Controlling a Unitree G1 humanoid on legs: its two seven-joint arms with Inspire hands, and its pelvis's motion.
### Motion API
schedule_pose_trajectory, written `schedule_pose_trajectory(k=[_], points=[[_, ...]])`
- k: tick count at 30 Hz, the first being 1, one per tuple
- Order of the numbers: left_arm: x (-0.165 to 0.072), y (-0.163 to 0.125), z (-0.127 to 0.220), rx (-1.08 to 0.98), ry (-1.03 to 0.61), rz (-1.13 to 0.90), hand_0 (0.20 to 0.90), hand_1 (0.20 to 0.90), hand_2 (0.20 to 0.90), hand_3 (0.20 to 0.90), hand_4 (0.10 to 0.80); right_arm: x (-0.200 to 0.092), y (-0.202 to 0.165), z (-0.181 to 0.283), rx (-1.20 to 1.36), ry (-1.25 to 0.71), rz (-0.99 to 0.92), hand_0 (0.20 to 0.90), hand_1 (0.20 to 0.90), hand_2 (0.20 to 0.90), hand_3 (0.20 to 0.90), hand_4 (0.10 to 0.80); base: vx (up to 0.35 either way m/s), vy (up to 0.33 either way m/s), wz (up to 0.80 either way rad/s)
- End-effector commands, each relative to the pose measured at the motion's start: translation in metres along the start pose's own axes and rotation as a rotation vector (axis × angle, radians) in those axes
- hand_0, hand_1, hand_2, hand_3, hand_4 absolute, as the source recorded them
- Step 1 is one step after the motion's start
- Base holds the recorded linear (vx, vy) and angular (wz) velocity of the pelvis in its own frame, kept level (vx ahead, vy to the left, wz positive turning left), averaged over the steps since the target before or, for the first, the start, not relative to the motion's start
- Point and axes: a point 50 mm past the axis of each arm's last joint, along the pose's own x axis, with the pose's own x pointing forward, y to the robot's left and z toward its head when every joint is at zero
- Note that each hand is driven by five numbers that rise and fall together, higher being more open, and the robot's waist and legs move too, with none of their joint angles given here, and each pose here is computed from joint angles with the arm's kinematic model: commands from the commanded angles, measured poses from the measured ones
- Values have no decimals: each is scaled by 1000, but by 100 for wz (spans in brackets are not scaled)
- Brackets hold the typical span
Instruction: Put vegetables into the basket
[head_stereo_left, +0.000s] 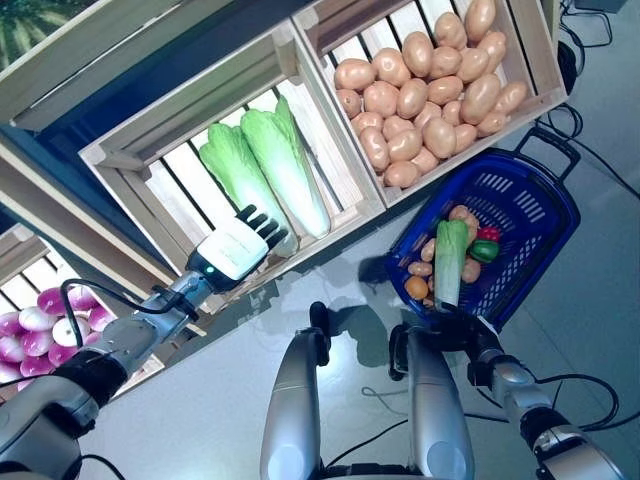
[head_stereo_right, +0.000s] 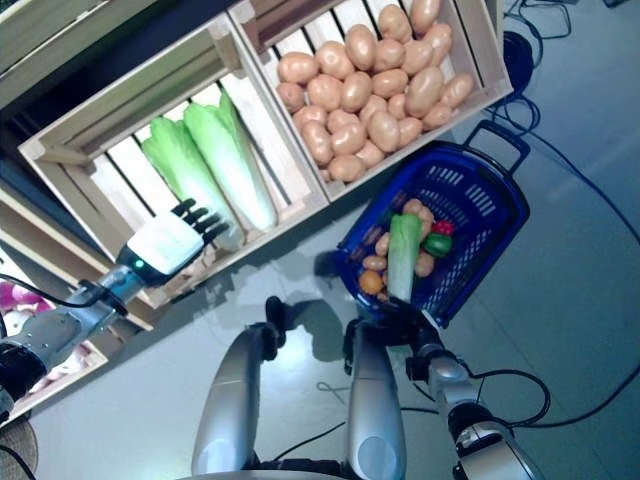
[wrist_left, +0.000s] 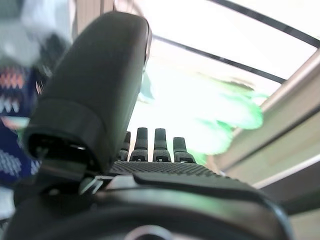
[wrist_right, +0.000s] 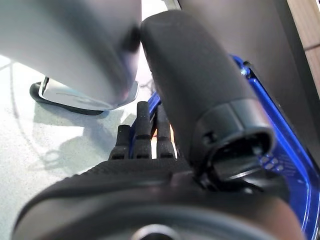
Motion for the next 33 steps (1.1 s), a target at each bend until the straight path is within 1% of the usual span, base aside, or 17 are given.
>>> schedule_pose_trajectory(k=[1,4,8,14,17,19,24,29,33], points=[[1,14,-31,116,141,99,900,900,900,900,800,-12,-26,-18,-30,63,-63,900,900,900,900,800,-33,62,-17],[2,12,-37,166,162,64,900,900,900,900,800,-13,-31,-17,-42,68,-72,900,900,900,900,800,-30,19,-8],[0,3,-43,199,189,18,900,900,900,900,800,-14,-36,-17,-30,71,-85,900,900,900,900,800,15,23,-4],[4,-2,-49,246,213,-23,900,900,900,900,800,-10,-34,-7,-19,38,-83,900,900,900,900,800,25,29,-10],[8,6,-59,282,282,21,900,900,900,900,800,-9,-31,-4,-10,25,-85,900,900,900,900,800,4,20,-4],[12,11,-65,270,305,29,900,900,900,900,800,-9,-30,-5,-3,24,-85,900,900,900,900,800,4,0,-2],[22,21,-75,285,308,43,900,900,900,900,800,-8,-28,-5,8,15,-85,900,900,900,900,800,6,0,0],[30,29,-78,291,294,89,900,900,900,900,800,-7,-24,-3,20,7,-84,900,900,900,900,800,37,-13,-3],[33,28,-77,283,289,66,900,900,900,900,800,-7,-24,-4,26,4,-84,900,900,900,900,800,51,12,0]])
